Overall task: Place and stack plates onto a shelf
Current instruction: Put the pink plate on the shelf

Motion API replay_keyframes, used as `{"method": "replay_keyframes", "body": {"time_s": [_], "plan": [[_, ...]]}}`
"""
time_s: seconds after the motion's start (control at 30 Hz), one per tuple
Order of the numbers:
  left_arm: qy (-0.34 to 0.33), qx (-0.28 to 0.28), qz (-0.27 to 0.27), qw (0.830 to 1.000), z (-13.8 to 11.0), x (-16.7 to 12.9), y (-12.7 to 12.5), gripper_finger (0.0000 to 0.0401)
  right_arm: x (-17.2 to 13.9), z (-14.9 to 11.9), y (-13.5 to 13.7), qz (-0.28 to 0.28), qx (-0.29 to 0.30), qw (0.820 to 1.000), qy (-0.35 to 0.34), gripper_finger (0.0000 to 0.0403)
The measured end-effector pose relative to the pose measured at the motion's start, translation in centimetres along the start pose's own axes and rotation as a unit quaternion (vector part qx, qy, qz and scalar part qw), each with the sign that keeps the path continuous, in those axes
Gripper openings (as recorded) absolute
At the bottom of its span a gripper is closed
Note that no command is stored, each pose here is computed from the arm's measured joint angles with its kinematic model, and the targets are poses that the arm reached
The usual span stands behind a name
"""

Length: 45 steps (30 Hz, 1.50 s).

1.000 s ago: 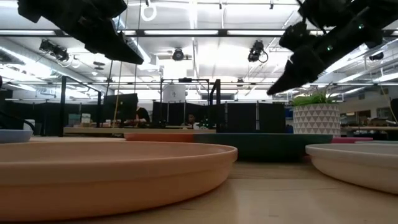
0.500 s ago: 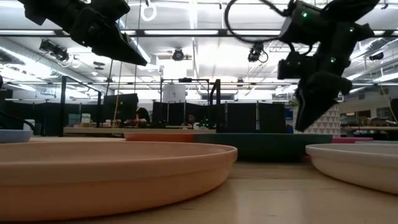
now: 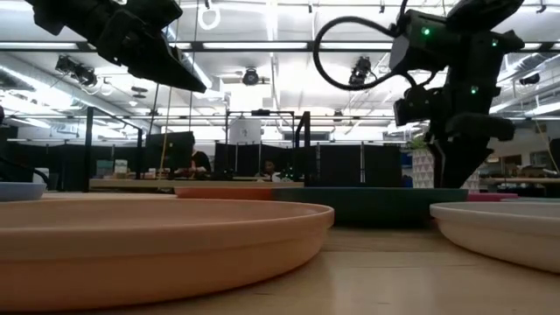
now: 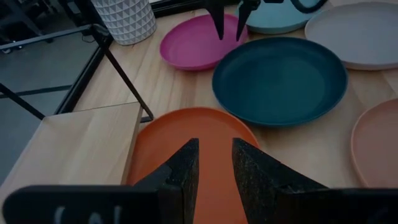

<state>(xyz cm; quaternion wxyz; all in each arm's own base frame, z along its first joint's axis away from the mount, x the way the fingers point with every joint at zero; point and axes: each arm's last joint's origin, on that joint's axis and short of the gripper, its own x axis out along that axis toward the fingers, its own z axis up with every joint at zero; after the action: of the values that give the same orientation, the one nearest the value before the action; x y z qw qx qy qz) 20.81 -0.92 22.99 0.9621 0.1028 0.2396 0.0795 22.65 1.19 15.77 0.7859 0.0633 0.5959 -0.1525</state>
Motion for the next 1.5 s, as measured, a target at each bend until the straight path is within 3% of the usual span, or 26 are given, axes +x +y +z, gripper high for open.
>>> {"method": "replay_keyframes", "body": {"time_s": [0.27,0.57,0.8,0.97,1.2,1.37,1.5], "plan": [[0.000,0.000,0.000,1.000,0.0,0.0,0.0,0.0103,-1.6,-0.5,0.7,0.042,-0.003,0.999,-0.018,0.0162],[0.000,-0.004,0.000,1.000,0.0,0.0,0.0,0.0103,1.2,-1.1,2.0,0.021,-0.031,0.998,0.042,0.0157],[-0.004,-0.005,0.000,1.000,0.1,0.0,0.0,0.0103,1.6,-1.0,1.9,0.009,-0.034,0.998,0.057,0.0084],[-0.005,-0.005,0.000,1.000,0.1,0.0,0.0,0.0103,-0.2,-0.3,1.7,0.002,-0.040,0.998,0.040,0.0019],[-0.006,-0.006,0.001,1.000,0.1,0.0,0.0,0.0103,-4.4,2.0,1.7,-0.011,-0.055,0.998,0.025,0.0024],[-0.006,-0.012,-0.001,1.000,0.1,-0.1,0.0,0.0103,-7.2,4.9,2.7,0.073,-0.115,0.991,-0.017,0.0023],[-0.025,-0.015,-0.008,1.000,0.5,-1.0,-0.1,0.0103,-9.3,7.2,3.7,0.132,-0.184,0.972,-0.068,0.0020]]}}
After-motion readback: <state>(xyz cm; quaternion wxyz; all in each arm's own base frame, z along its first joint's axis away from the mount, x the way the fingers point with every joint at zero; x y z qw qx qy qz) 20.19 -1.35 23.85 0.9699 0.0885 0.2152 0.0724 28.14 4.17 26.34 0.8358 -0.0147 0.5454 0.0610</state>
